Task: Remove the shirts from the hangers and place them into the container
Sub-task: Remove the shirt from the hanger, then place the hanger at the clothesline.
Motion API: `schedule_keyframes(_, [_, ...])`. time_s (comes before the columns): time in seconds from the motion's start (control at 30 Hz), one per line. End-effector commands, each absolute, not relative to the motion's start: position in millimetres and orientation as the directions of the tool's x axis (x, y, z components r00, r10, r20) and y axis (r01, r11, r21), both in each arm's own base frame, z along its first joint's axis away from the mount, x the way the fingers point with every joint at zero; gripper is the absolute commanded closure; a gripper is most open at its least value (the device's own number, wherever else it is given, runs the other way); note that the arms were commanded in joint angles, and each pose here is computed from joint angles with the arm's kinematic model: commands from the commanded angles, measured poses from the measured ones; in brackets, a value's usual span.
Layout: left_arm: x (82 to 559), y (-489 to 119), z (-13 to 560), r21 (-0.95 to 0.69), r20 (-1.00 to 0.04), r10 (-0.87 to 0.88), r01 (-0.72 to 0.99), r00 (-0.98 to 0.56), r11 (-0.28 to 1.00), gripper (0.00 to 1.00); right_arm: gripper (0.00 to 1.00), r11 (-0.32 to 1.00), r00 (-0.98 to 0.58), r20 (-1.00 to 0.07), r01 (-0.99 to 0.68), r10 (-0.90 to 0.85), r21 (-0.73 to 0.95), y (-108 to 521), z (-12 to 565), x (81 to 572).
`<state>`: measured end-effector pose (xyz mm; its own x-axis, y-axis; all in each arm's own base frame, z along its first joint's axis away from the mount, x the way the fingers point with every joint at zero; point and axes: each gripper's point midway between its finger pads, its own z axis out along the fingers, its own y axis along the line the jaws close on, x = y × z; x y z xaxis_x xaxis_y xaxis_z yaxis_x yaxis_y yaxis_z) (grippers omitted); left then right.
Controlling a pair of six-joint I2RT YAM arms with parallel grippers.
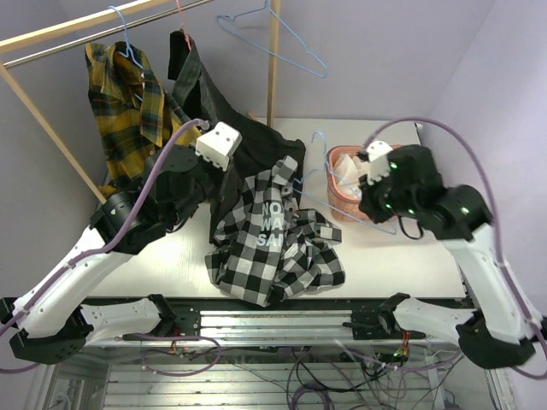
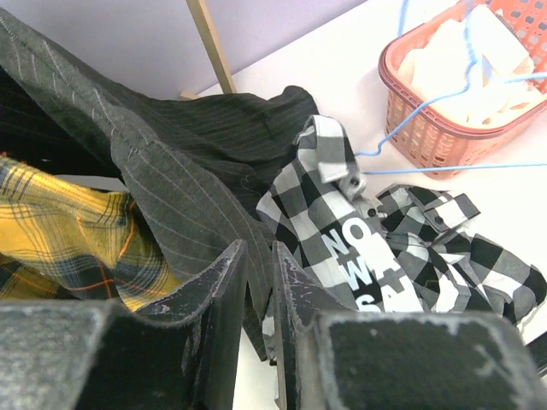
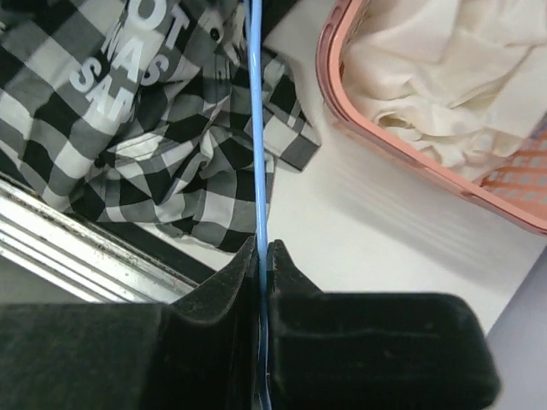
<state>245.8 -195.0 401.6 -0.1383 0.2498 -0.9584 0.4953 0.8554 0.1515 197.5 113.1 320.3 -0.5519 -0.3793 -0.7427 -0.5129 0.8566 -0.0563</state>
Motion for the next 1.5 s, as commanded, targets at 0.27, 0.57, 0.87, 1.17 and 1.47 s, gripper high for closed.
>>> schedule_keyframes(0.27, [235, -185, 394, 0.141, -0.96, 0.243, 0.504, -0.142, 0.852, 0.69, 1.0, 0.874, -0.497, -0.794, -0.478, -0.349, -0.085, 118, 356, 220])
schedule_keyframes(0.57, [234, -180, 385, 0.143, -0.958, 0.243, 0.486, -0.15, 0.862, 0.68, 1.0, 0.871, -0.39, -0.882, -0.49, -0.266, -0.046, 122, 405, 214])
schedule_keyframes(0.87, [223, -144, 377, 0.129, -0.976, 0.187, 0.403, -0.108, 0.906, 0.63, 1.0, 0.858, -0.154, -0.974, -0.51, -0.167, -0.067, 162, 448, 271])
schedule_keyframes(1.17, [209, -107, 369, 0.116, -0.991, 0.132, 0.332, -0.026, 0.936, 0.6, 1.0, 0.846, 0.091, -0.995, -0.526, -0.043, -0.085, 215, 496, 343])
schedule_keyframes(1.47, [200, -84, 360, 0.113, -0.993, 0.116, 0.283, 0.007, 0.952, 0.61, 1.0, 0.846, 0.164, -0.986, -0.519, -0.038, -0.12, 253, 497, 403])
